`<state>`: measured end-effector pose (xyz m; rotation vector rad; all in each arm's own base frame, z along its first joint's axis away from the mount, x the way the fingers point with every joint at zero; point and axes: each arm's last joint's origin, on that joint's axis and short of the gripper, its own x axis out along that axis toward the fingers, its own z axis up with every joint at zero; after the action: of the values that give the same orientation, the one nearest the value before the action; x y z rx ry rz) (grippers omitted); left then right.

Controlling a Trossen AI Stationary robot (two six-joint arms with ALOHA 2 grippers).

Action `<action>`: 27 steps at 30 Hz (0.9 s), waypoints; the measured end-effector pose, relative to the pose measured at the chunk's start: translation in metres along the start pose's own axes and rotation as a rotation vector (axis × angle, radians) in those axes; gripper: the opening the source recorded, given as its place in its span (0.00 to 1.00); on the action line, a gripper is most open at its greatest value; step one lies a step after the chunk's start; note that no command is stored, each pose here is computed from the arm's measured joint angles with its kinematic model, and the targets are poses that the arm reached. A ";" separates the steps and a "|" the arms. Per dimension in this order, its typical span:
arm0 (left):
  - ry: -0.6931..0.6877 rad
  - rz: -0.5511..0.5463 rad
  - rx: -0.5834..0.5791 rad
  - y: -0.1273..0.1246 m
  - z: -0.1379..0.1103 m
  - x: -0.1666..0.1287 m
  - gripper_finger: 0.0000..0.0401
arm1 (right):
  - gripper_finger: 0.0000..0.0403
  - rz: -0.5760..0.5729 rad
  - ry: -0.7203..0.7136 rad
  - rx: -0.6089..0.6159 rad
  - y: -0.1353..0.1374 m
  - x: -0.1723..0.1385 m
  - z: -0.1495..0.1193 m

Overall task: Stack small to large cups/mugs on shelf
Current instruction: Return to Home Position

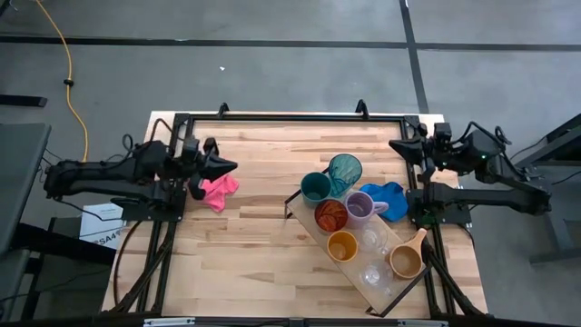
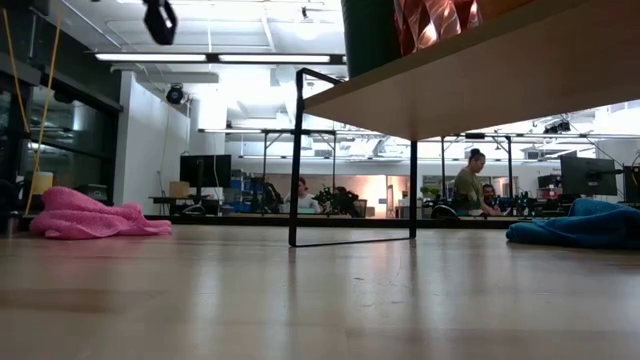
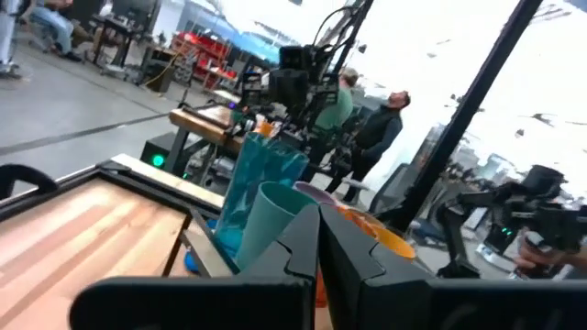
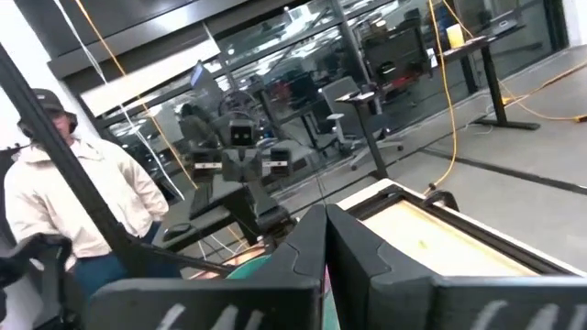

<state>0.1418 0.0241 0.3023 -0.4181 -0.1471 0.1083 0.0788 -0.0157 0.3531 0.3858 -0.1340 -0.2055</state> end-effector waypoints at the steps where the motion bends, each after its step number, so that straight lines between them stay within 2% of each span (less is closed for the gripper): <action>1: -0.007 -0.004 -0.002 0.001 -0.003 -0.004 0.00 | 0.00 0.002 0.001 0.002 0.000 0.000 0.000; 9: -0.042 -0.014 -0.047 0.015 -0.035 -0.034 0.00 | 0.00 -0.001 0.015 0.014 0.000 0.000 -0.001; 13: -0.094 -0.040 -0.062 0.021 -0.049 -0.044 0.00 | 0.00 0.014 0.038 0.066 0.000 0.000 -0.003; 27: -0.195 -0.082 -0.122 0.039 -0.089 -0.057 0.00 | 0.00 0.023 0.061 0.103 0.000 0.000 -0.005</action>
<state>0.0975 0.0167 0.1987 -0.5227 -0.3642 0.0590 0.0795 -0.0145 0.3488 0.4921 -0.0888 -0.1647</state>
